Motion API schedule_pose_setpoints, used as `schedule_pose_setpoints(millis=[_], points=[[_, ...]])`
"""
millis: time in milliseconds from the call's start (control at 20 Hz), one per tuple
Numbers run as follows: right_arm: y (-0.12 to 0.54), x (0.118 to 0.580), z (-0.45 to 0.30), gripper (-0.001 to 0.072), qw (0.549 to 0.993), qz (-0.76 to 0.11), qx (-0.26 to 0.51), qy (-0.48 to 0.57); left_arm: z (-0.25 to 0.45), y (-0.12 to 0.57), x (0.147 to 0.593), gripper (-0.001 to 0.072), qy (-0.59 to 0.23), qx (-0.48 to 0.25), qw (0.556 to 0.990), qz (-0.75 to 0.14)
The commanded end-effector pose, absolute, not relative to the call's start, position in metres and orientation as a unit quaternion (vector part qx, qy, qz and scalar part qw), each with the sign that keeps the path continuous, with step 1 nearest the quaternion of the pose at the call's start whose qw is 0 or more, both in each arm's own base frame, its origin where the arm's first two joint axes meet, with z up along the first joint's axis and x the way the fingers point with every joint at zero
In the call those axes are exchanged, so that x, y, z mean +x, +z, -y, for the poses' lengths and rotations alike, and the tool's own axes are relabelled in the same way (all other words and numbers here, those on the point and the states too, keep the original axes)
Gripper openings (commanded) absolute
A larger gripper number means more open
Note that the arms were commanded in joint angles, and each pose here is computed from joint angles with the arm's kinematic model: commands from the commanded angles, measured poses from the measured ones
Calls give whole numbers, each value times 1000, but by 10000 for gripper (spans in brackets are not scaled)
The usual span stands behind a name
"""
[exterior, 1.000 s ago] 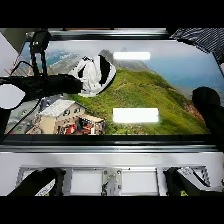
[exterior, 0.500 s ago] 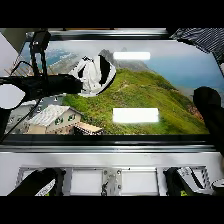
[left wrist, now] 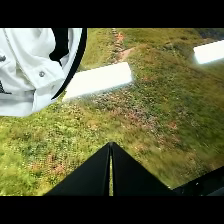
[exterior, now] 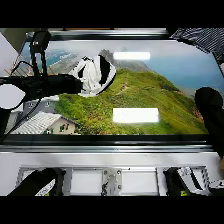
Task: Fold the clothes and pants, and hang the long-sleeved shirts on hangers.
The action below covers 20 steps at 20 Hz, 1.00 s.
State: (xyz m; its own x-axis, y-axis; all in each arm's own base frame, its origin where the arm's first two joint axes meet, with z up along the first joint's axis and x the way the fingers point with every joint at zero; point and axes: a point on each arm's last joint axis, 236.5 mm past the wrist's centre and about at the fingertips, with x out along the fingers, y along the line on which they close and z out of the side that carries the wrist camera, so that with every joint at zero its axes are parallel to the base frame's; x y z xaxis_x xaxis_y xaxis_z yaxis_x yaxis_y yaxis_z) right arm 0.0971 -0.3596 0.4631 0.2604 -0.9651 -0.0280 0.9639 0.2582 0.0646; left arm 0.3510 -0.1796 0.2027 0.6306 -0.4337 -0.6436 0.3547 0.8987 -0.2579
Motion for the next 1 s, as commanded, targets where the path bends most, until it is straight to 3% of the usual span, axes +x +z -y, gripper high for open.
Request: schedule_pose_setpoints(millis=[0, 200, 350, 500, 600, 700, 950], points=[[498, 104, 343, 468, 807, 75, 15, -585, 179, 203, 351, 11, -218, -53, 902, -370], [547, 120, 308, 468, 834, 180, 6, -521, 179, 203, 351, 11, -218, -53, 902, -370], [553, 164, 281, 468, 887, 203, 48, -413, 179, 202, 351, 10, -218, -54, 901, -370], [540, 245, 221, 469, 965, 156, 33, -210, 179, 202, 351, 11, -218, -53, 901, -371], [517, 293, 158, 468, 993, 113, 6, -35, 179, 202, 351, 11, -218, -54, 901, -371], [476, 326, 102, 454, 994, 41, 18, 100, 179, 202, 351, 11, -218, -54, 901, -371], [356, 381, -26, 454, 957, -153, -30, 245, 184, 201, 346, 11, -226, -64, 895, -380]])
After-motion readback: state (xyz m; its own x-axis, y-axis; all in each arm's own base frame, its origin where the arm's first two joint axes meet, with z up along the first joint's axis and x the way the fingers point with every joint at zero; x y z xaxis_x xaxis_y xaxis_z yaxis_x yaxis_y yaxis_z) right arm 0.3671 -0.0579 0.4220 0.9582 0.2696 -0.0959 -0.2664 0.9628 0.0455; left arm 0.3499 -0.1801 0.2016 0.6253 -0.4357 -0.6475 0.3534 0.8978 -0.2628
